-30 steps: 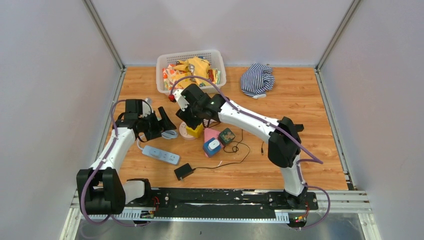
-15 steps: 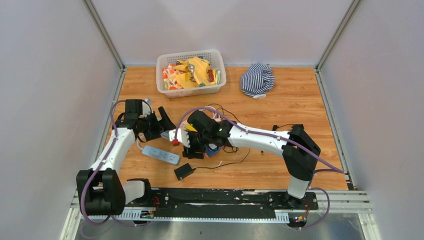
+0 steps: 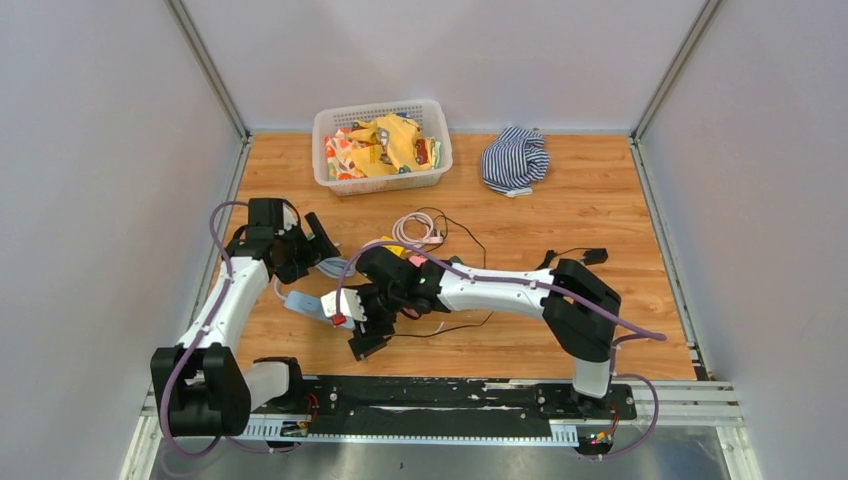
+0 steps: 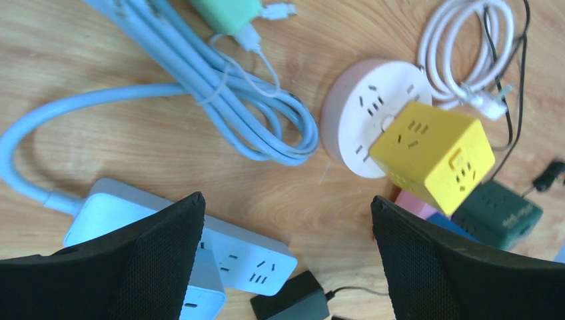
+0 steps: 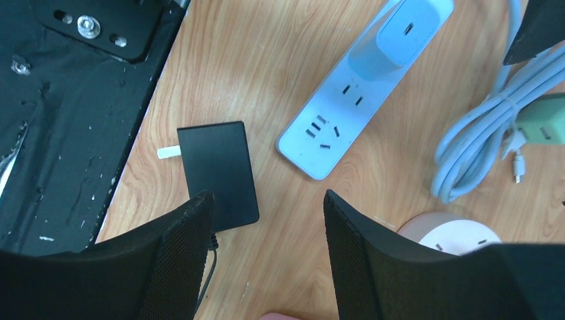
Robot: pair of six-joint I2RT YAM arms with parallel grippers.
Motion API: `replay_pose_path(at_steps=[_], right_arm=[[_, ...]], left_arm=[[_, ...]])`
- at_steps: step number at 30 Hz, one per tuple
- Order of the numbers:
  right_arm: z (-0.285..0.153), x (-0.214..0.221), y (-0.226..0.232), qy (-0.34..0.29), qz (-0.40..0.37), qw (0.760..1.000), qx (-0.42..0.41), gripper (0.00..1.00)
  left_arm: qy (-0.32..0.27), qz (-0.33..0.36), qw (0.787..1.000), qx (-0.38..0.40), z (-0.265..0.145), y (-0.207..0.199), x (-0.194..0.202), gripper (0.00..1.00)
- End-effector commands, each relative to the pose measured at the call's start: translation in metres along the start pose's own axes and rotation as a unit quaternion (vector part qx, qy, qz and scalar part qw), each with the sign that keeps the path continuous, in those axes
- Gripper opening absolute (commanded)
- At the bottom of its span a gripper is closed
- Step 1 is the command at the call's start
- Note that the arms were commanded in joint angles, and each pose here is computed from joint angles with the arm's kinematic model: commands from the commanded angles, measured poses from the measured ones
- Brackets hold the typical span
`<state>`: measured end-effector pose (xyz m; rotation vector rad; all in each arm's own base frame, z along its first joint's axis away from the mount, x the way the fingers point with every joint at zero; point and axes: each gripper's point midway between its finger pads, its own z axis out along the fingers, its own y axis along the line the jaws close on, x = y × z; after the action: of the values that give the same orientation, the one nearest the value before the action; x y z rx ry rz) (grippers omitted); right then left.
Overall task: Insert the plug
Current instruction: Pick up the plug from the center of the board.
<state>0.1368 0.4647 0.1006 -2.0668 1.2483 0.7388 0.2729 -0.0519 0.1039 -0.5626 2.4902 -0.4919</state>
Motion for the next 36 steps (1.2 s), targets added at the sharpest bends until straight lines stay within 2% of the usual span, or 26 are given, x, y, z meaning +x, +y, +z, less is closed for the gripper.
replay_pose_path(at_steps=[1,4,8,14,18,22,32,36], right_arm=[[-0.011,-0.032,0.002,-0.037,-0.038,0.998,0.027,0.63],[-0.026,-0.042,0.004,-0.061,-0.036,0.996,0.053,0.62],[-0.047,-0.050,0.007,-0.096,-0.035,0.990,0.094,0.62],[-0.075,-0.045,0.011,-0.115,-0.035,0.982,0.149,0.61],[-0.094,-0.048,0.007,-0.133,-0.038,0.972,0.190,0.61],[-0.104,-0.053,0.012,-0.156,-0.046,0.967,0.198,0.61],[-0.109,-0.048,0.016,-0.153,-0.054,0.966,0.202,0.61],[-0.109,-0.047,0.016,-0.153,-0.055,0.966,0.202,0.61]], left_arm=[[-0.074,-0.057,0.994,-0.057,-0.011,0.009,-0.034,0.93],[-0.113,-0.094,0.986,-0.082,-0.015,0.013,-0.054,0.90],[-0.146,-0.132,0.977,-0.080,-0.012,0.008,-0.075,0.80],[-0.163,-0.172,0.969,-0.075,0.015,0.010,-0.087,0.63],[-0.144,-0.179,0.968,-0.098,0.035,0.017,-0.090,0.61],[-0.136,-0.182,0.968,-0.109,0.049,0.021,-0.091,0.59],[-0.095,-0.188,0.970,-0.122,0.090,0.031,-0.081,0.59],[-0.064,-0.177,0.975,-0.118,0.103,0.029,-0.076,0.50]])
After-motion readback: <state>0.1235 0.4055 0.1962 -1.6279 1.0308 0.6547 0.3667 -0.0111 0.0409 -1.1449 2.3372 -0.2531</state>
